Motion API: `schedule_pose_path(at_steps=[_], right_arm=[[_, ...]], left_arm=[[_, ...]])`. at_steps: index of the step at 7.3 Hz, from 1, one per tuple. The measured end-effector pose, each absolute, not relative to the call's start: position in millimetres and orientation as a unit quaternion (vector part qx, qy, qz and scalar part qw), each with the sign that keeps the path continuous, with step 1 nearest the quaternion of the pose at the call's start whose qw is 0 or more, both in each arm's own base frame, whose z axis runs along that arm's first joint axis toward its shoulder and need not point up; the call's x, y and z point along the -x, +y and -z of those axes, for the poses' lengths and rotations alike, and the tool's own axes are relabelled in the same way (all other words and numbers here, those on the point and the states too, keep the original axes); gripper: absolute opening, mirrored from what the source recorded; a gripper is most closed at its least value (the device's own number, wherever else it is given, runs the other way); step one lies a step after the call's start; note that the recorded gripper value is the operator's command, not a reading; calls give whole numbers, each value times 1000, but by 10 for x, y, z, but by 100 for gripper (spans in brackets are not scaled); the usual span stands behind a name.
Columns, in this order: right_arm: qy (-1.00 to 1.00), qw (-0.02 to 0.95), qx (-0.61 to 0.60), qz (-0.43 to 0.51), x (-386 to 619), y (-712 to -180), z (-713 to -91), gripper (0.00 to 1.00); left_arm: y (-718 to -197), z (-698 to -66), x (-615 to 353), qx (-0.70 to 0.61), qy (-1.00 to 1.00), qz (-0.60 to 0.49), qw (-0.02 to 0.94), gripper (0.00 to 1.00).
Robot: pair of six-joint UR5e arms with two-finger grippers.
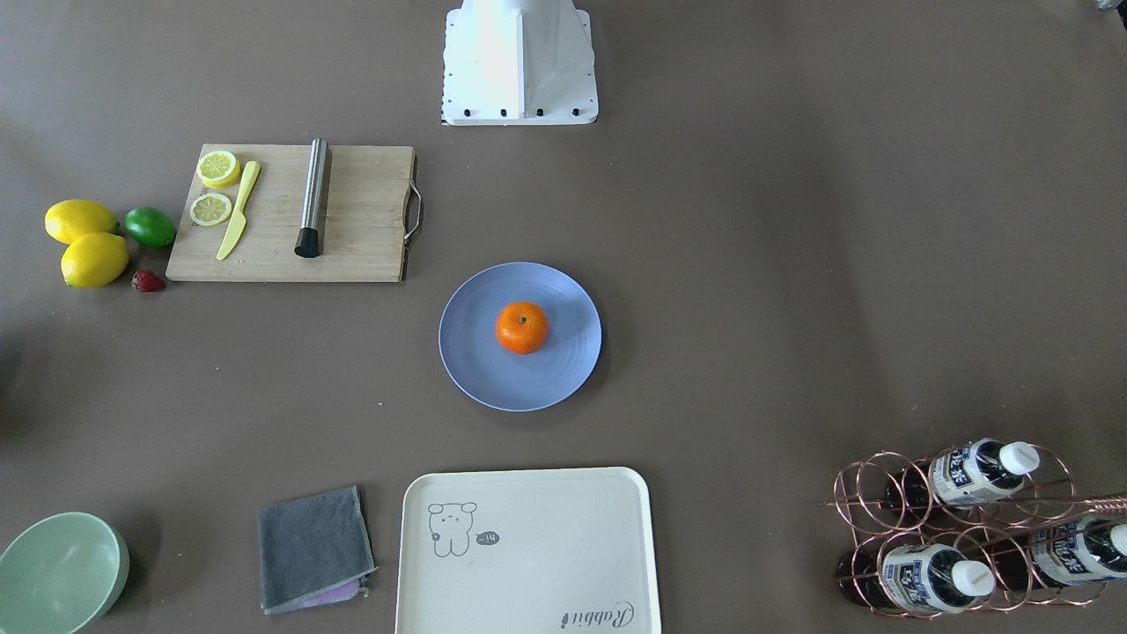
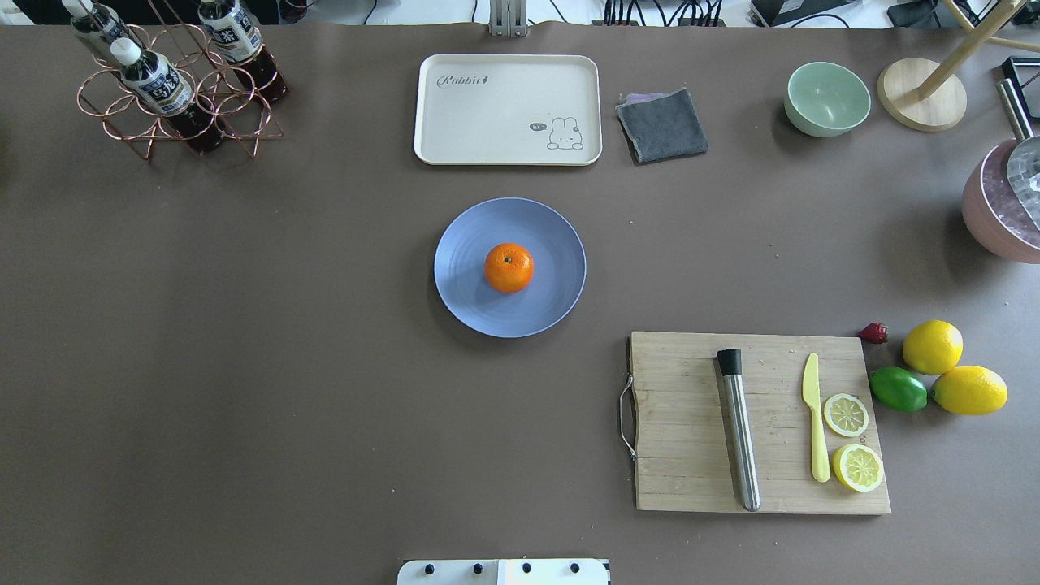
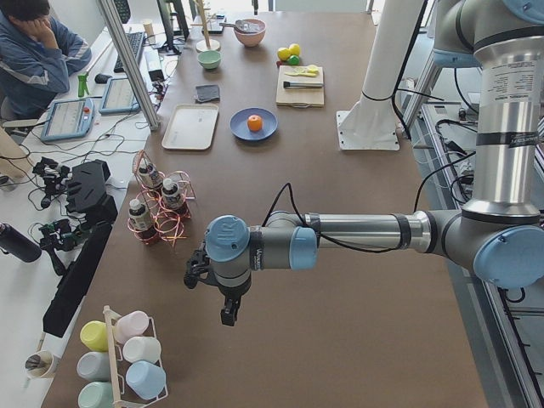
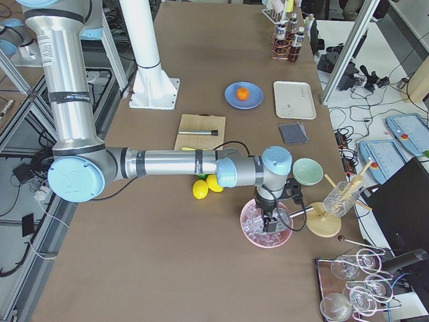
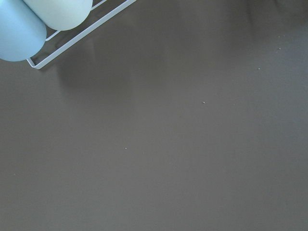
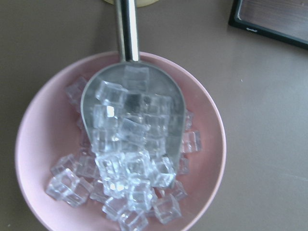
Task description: Pick orange to plate
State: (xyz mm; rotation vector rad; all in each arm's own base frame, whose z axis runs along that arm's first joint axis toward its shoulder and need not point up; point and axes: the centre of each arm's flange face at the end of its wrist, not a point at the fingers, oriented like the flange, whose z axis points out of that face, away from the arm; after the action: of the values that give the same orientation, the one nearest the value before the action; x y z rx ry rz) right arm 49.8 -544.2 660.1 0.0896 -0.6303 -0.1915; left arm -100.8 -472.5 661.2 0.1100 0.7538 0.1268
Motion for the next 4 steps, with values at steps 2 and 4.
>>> schedule_pose_path(at_steps=[2, 4], right_arm=[[-329, 942, -32, 54, -981, -5083, -6968, 100], [-332, 942, -28, 38, -1106, -4923, -7095, 100]], left_arm=[[-4720, -6614, 1008, -54, 368, -62, 926, 98], [-4695, -6657, 1006, -49, 368, -60, 926, 98]])
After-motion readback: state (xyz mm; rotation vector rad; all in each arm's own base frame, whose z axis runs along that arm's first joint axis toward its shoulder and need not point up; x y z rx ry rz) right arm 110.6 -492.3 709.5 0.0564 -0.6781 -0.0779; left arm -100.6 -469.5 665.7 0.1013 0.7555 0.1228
